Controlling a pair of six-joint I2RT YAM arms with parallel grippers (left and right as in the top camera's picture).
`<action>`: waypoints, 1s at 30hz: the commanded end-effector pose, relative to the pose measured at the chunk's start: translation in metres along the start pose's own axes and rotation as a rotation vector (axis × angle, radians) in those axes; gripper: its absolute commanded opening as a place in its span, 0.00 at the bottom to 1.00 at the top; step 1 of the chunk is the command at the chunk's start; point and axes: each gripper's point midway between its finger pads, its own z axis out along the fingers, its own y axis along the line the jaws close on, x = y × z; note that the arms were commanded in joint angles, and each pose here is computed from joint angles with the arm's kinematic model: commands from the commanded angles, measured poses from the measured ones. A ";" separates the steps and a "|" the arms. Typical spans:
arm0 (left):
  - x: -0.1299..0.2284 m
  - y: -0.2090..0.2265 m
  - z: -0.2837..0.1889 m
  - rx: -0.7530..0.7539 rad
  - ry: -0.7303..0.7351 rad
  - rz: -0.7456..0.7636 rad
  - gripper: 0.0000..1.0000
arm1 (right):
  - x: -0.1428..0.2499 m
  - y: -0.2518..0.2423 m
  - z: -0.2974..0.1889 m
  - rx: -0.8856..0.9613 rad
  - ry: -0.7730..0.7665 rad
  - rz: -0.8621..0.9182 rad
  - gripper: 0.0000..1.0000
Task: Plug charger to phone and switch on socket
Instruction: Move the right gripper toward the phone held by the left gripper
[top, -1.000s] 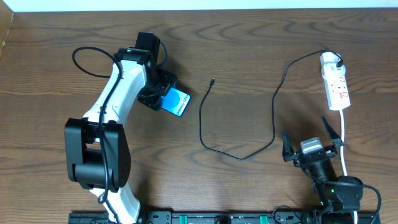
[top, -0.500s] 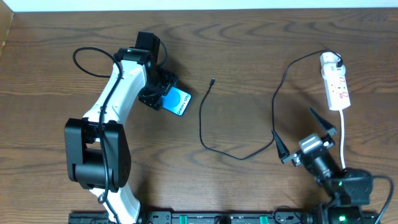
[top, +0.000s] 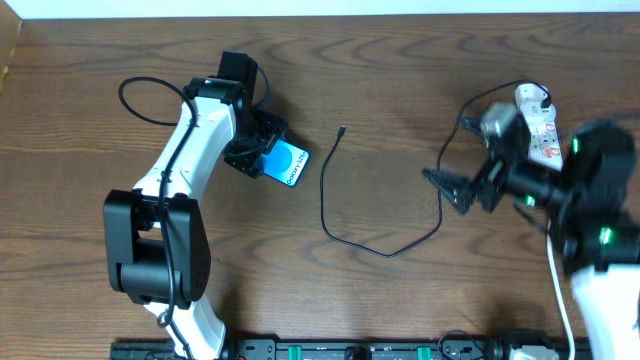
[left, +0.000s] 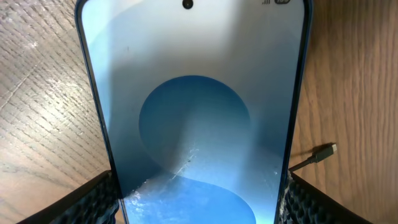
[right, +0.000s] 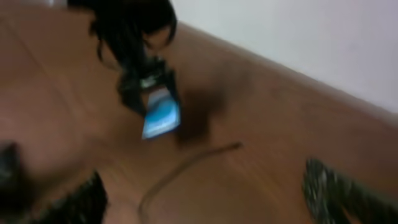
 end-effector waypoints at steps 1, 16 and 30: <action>0.002 0.001 -0.005 0.011 0.009 0.006 0.72 | -0.017 -0.009 0.008 -0.080 0.042 0.111 0.99; 0.007 -0.002 -0.005 0.024 0.040 -0.020 0.72 | 0.013 -0.065 0.073 -0.136 0.137 0.538 0.99; 0.014 -0.006 -0.006 0.042 0.082 -0.094 0.71 | 0.073 -0.035 0.190 0.098 0.354 1.009 0.54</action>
